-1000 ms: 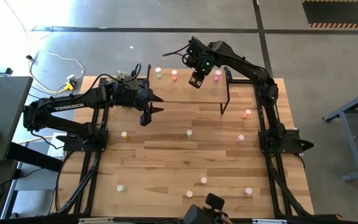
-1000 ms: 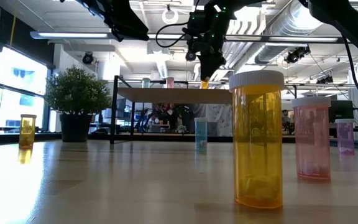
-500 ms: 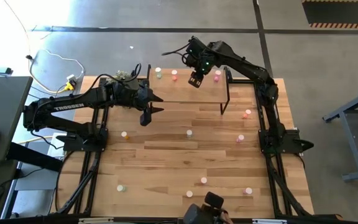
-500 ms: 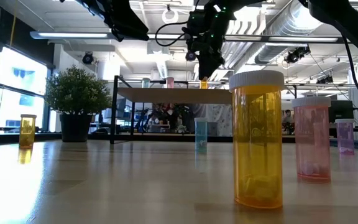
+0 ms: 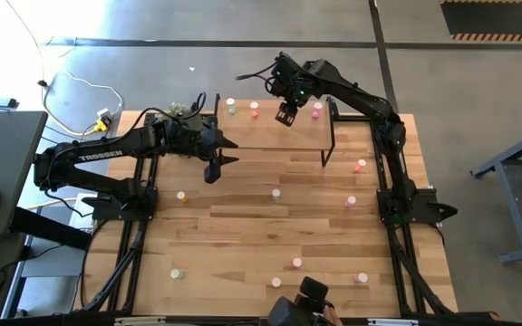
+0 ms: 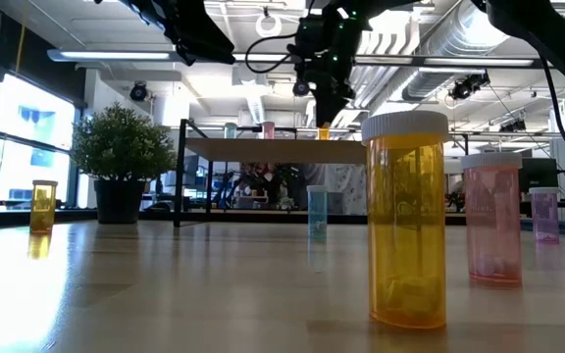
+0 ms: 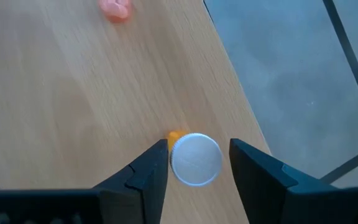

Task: Pick and place medicine bottles onto shelf by color
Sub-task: Put the bottom blue pill bottle on the shelf aligned with the other blue pill bottle

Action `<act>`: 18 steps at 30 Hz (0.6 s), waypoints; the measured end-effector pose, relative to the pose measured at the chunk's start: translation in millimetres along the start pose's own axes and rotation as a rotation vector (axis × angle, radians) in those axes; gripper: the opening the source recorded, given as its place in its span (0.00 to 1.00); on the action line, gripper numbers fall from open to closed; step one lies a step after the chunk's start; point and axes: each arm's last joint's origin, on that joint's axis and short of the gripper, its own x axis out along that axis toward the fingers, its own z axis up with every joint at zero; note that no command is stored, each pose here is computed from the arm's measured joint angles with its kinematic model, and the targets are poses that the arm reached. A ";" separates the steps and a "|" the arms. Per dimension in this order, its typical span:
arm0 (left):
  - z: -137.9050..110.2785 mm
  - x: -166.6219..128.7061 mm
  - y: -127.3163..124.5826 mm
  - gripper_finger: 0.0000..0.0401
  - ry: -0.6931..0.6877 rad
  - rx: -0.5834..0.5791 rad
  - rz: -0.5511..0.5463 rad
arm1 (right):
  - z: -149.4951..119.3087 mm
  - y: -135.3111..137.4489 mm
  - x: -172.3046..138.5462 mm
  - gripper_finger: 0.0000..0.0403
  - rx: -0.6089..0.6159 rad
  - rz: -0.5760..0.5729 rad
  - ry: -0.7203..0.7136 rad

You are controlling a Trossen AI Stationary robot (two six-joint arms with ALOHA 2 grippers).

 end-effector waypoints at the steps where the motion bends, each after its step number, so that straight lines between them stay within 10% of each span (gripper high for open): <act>1: 0.0 0.0 0.0 0.46 0.000 0.000 0.000 | 0.3 -0.1 0.0 0.40 0.000 -0.001 -0.003; 18: -2.1 0.0 -0.3 0.46 0.022 -0.004 -0.002 | 8.9 -5.4 -34.8 0.40 0.004 -0.019 -0.126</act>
